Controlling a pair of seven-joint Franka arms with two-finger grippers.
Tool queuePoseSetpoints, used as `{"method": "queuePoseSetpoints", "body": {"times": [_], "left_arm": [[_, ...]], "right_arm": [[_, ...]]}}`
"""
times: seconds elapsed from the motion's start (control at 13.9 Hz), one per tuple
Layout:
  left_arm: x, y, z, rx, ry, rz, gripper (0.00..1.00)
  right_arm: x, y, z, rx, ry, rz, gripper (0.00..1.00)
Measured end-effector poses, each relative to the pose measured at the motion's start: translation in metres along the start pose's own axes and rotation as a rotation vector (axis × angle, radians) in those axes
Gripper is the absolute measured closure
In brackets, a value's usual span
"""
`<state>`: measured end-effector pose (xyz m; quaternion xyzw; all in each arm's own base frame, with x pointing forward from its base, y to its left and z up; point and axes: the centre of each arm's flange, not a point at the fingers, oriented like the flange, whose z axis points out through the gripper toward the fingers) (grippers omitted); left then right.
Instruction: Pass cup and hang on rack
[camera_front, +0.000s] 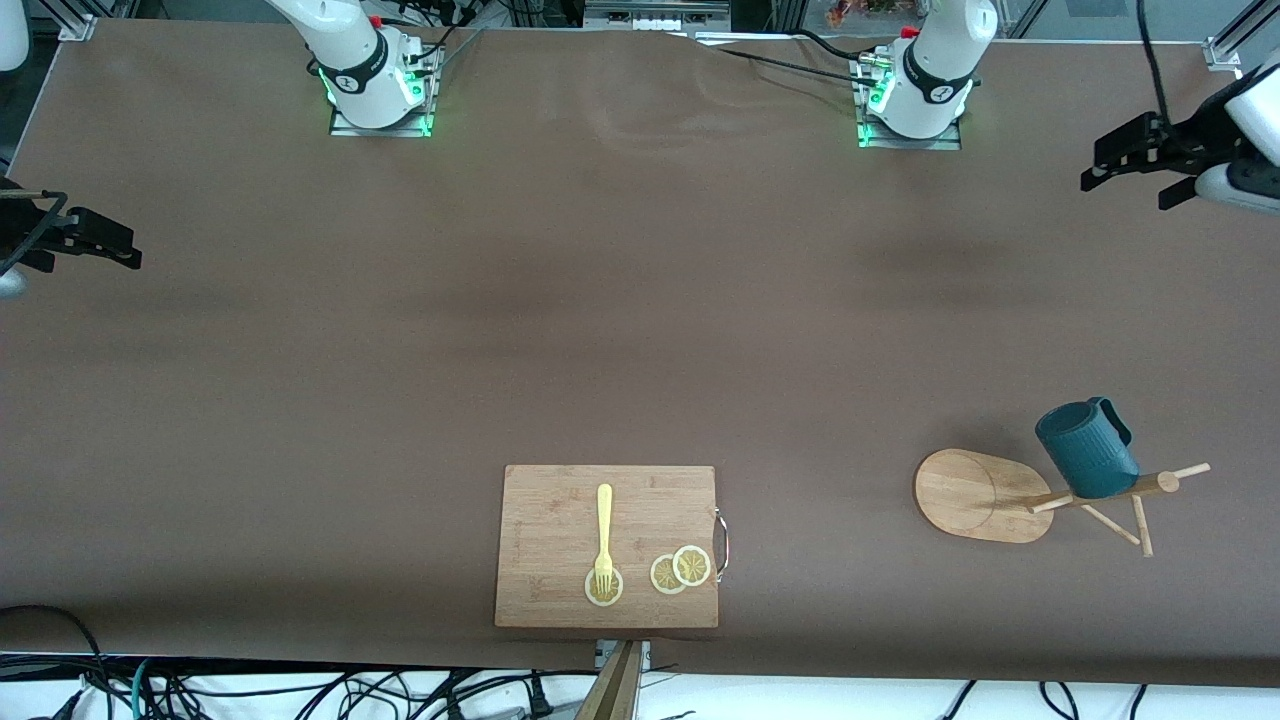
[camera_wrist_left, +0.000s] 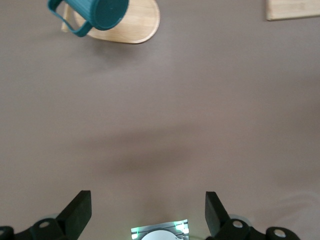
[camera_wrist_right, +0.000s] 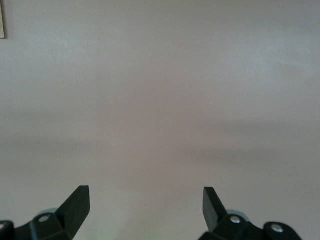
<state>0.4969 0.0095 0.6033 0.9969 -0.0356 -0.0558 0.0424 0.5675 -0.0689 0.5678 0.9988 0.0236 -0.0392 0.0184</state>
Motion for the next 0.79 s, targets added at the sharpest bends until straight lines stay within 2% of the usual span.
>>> {"method": "queuePoseSetpoints", "body": {"times": [0.14,0.43,0.79], "left_arm": [[0.008,0.016,-0.003,0.035,0.004,-0.052,0.00],[0.026,0.023,-0.008,0.039,0.012,-0.122,0.00],[0.028,0.027,-0.014,0.040,0.021,-0.178,0.00]], "right_arm": [[-0.004,0.000,-0.008,0.004,0.008,0.011,0.00],[-0.010,0.015,-0.011,0.061,0.013,0.063,0.00],[-0.013,0.015,-0.008,0.069,-0.017,0.153,0.00]]}}
